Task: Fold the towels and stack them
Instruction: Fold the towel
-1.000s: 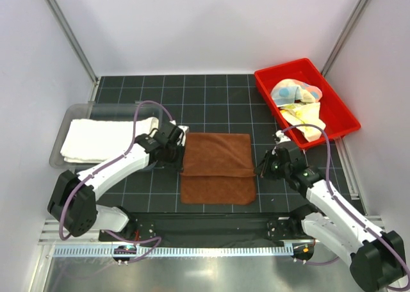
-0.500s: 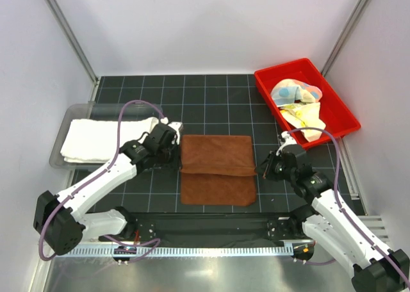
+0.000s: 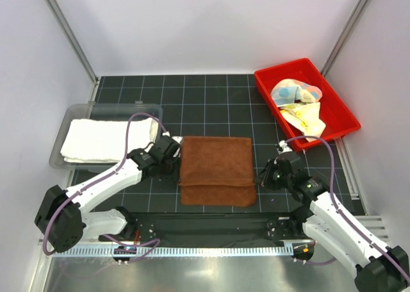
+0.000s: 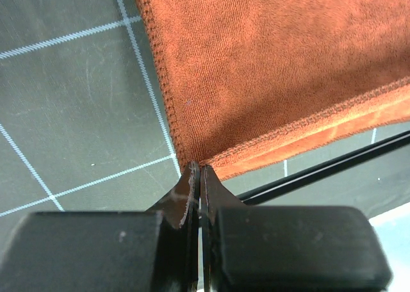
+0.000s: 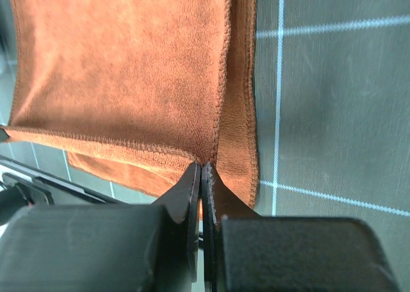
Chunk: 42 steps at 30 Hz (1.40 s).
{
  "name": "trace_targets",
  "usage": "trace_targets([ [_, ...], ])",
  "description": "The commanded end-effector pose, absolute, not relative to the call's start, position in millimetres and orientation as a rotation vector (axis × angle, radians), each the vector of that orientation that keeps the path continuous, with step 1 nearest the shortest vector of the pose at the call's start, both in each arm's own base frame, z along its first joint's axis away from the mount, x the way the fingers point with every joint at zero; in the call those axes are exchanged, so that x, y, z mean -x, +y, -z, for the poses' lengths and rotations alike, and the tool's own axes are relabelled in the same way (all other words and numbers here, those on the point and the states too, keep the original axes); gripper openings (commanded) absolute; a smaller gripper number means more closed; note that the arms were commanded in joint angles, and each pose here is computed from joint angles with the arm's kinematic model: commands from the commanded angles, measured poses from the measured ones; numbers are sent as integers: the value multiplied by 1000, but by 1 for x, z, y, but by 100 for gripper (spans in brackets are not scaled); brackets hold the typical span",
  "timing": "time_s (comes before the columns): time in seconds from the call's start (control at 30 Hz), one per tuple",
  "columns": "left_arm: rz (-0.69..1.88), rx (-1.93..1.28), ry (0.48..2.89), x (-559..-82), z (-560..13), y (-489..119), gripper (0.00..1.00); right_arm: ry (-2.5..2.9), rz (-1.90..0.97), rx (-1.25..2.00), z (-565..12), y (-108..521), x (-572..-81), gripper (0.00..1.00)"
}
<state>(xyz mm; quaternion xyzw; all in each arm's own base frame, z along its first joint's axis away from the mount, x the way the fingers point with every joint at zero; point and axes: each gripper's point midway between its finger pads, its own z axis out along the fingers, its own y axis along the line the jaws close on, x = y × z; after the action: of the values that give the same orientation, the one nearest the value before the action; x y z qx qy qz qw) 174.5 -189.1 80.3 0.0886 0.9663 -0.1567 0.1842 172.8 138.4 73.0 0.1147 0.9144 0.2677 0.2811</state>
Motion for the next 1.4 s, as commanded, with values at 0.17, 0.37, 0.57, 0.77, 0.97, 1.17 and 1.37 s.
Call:
trace_targets([
  [0.17, 462, -229, 2708, -175, -73, -193, 0, 2467, -738, -289, -71, 145, -162, 10],
  [0.37, 501, -224, 2710, -170, -66, -198, 0, 2480, -749, -283, -65, 146, -154, 11],
  [0.57, 510, -215, 2614, -191, -107, -207, 0, 2401, -694, -223, -103, 144, -176, 1],
  [0.77, 527, -204, 2612, -187, -118, -208, 0, 2414, -672, -250, -114, 141, -174, 1],
  [0.97, 542, -197, 2637, -169, -106, -207, 0, 2438, -674, -313, -110, 138, -163, 1],
  [1.17, 536, -198, 2678, -158, -84, -210, 0, 2449, -645, -343, -102, 131, -156, 1],
  [1.37, 484, -203, 2693, -157, -69, -208, 0, 2459, -729, -369, -85, 137, -145, 10],
])
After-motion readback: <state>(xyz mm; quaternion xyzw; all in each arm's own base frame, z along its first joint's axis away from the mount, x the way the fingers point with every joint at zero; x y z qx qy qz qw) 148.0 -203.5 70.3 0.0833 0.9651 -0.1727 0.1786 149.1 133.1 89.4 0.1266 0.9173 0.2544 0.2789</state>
